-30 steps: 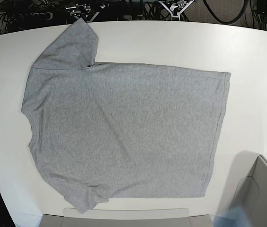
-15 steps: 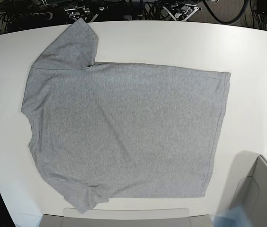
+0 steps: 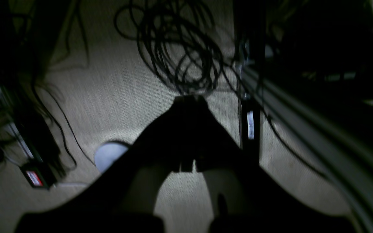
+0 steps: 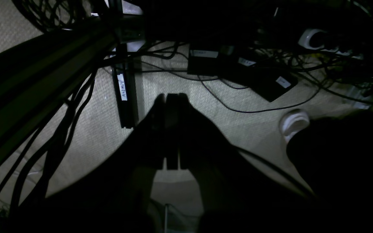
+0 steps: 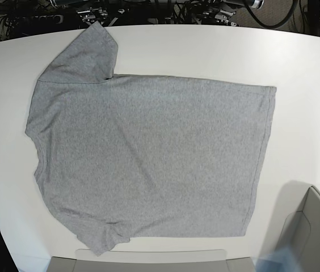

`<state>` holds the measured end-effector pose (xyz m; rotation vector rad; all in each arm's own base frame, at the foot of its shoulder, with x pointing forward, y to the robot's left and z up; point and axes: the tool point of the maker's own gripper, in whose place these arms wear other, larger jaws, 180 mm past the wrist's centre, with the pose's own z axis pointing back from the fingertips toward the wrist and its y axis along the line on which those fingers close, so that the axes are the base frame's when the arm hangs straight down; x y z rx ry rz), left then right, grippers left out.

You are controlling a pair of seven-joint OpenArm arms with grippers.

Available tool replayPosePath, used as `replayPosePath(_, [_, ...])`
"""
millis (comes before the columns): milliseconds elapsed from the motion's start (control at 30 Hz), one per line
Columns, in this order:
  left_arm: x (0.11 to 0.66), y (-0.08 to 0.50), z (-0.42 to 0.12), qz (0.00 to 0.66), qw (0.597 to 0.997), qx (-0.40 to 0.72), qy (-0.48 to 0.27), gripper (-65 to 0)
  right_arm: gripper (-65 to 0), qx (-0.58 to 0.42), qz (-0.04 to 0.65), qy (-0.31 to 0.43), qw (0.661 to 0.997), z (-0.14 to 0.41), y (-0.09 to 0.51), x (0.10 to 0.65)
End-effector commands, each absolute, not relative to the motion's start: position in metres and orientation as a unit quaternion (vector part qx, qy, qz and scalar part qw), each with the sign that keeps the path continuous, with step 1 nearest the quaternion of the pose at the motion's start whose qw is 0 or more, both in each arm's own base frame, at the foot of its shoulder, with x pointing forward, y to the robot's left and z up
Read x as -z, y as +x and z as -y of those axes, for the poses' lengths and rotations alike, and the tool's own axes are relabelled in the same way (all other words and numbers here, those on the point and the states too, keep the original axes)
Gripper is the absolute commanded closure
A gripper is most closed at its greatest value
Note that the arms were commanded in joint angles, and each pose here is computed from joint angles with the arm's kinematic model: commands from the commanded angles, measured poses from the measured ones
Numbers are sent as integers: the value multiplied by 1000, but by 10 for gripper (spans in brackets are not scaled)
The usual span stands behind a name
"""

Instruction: Fold the T-shirt properly

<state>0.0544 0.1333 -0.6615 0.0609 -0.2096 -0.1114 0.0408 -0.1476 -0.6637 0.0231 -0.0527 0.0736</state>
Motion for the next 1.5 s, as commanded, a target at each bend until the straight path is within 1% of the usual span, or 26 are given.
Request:
replayPosePath(0, [661,51,-134,107,992,54,32,-2,-2,-38,30,11,999,148,43,664])
replayPosePath(100, [660,52,-132,120,991,53,31,-2,-2,-39,26,13,999,147,36,664])
replayPosePath(200, [656,54,-133,150,987,54,31,-2,-2,-41,43,17,998,144,41,663])
replayPosePath(267, [653,48,-134,175,982,57,30,-2,-2,-44,54,19,997,142,39,661])
replayPosePath(333, [651,36,-133,189,980,60,28,-2,-2,-46,57,13,997,152,32,660])
replayPosePath(500, [649,-8,-152,166,983,66,39,-2,-2,-51,55,6,997,164,9,657])
replayPosePath(633, [640,-19,-150,199,977,70,34,-2,-2,-58,66,10,996,162,-2,651])
replayPosePath(833, [627,-58,-155,199,977,74,35,-2,-2,-69,70,8,995,170,-34,638])
replayPosePath(967, [600,-62,-158,242,966,81,35,-2,-2,-81,91,12,992,172,-47,620])
replayPosePath(1167, [554,-60,-169,299,950,84,46,-2,-1,-138,138,62,979,137,-58,576])
replayPosePath(1333, [513,-46,-194,345,933,67,84,-2,-1,-102,171,95,975,130,-60,534])
replayPosePath(1467, [477,-45,-212,387,913,71,107,-2,-1,-101,190,111,970,129,-60,503])
